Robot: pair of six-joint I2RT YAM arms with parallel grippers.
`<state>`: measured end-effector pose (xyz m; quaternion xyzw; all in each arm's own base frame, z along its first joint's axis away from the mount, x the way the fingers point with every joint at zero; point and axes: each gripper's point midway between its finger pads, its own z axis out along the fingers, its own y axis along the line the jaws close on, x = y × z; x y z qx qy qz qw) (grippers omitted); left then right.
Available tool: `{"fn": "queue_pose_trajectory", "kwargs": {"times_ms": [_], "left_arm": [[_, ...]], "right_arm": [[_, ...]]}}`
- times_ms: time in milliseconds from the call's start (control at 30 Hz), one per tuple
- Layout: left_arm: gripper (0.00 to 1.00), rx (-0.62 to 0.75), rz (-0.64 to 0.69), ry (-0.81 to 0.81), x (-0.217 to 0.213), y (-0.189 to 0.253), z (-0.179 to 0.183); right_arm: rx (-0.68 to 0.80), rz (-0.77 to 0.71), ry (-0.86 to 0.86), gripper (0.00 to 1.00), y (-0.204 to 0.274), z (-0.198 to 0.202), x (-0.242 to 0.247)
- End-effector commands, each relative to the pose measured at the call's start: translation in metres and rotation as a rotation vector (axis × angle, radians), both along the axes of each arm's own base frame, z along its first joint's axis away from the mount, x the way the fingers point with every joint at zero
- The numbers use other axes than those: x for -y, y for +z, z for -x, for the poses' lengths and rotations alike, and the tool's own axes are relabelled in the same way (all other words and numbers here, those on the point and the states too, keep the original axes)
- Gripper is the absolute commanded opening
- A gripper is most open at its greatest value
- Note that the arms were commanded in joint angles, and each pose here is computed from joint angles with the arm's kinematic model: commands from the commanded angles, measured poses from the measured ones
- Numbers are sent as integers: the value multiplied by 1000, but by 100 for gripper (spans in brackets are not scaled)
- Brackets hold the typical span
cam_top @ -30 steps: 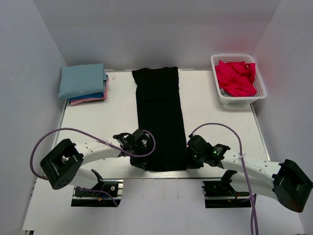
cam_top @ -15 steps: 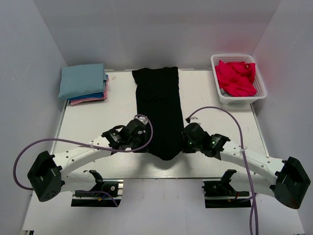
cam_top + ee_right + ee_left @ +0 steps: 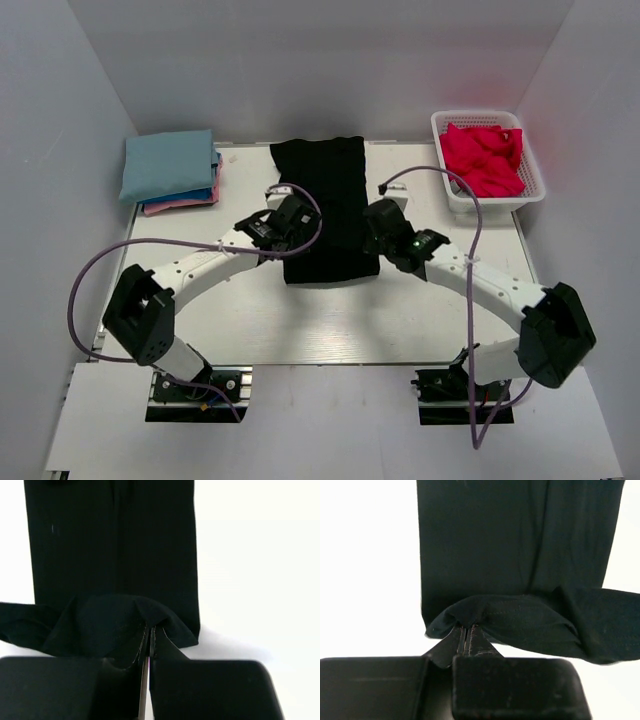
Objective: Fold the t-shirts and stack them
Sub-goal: Fold the folded rectangular tshirt in 1/3 of the way
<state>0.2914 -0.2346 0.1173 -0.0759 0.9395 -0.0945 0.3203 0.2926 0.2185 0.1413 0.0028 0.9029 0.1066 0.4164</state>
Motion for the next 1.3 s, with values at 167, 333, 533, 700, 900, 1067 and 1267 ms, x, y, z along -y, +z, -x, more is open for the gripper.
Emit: {"fn": "queue_pose_trajectory", "kwargs": {"times_ms": [167, 333, 533, 700, 900, 1067, 1267], "left_arm": [[0, 225, 32, 86, -11, 48, -82], [0, 246, 27, 82, -10, 52, -117], [0, 214, 17, 109, -18, 36, -148], [0, 171, 31, 108, -21, 19, -160], [0, 171, 29, 105, -23, 4, -183], [23, 112, -6, 132, -36, -22, -201], [84, 201, -2, 206, -61, 5, -264]], "right_arm": [[136, -9, -7, 0, 31, -78, -13], [145, -11, -6, 0, 31, -109, -15], [134, -8, 2, 0, 26, -138, -19], [119, -12, 25, 0, 16, -158, -23], [102, -9, 26, 0, -2, -181, -25], [47, -21, 29, 0, -24, -203, -29], [131, -64, -75, 52, -24, -260, -12]]}}
